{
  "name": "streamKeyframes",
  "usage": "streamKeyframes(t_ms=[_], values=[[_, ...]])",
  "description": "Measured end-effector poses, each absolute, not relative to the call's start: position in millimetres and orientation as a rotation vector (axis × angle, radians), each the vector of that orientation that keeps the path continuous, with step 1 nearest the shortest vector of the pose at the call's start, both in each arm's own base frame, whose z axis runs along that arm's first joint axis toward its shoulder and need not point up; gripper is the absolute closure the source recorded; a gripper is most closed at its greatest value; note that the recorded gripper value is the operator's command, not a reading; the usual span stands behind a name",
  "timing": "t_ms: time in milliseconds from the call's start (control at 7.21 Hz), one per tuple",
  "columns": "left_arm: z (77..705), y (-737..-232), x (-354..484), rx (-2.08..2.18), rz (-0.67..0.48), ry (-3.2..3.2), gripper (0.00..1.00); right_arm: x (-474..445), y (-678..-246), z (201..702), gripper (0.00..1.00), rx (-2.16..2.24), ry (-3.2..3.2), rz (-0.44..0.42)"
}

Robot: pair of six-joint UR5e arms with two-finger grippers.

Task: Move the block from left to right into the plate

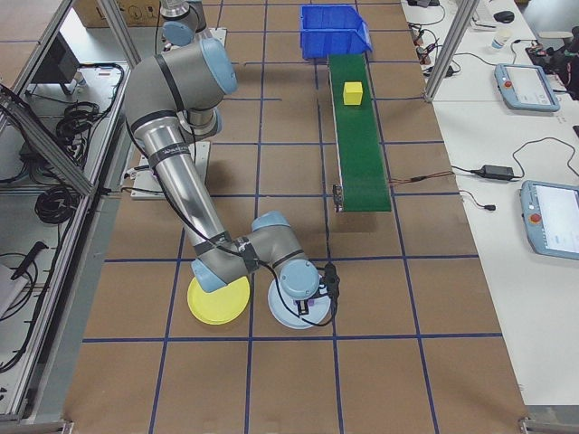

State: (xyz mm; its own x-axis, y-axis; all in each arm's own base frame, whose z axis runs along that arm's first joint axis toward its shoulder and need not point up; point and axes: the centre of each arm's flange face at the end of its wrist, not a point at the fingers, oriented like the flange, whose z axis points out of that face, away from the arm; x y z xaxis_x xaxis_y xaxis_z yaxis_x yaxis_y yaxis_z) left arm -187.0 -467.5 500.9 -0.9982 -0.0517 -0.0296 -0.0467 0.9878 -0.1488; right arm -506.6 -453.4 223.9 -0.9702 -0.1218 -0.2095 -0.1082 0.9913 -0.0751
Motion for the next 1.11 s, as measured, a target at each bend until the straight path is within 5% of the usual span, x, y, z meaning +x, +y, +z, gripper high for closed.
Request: streamKeyframes(t_ms=[416, 832, 1109], values=[[499.6, -469.0, -188.0, -0.085, -0.228, 3.095, 0.00, -494.2, -459.3, 263.2, 0.00, -0.190, 2.963, -0.133], [500.7, -467.5, -189.2, -0.086, -0.230, 3.092, 0.00, -414.0, -523.7, 309.2, 0.03, -0.333, 2.991, -0.168], [502.8, -464.1, -191.2, -0.081, -0.229, 3.097, 0.00, -339.4, -566.3, 314.3, 0.03, -0.322, 2.948, -0.108]])
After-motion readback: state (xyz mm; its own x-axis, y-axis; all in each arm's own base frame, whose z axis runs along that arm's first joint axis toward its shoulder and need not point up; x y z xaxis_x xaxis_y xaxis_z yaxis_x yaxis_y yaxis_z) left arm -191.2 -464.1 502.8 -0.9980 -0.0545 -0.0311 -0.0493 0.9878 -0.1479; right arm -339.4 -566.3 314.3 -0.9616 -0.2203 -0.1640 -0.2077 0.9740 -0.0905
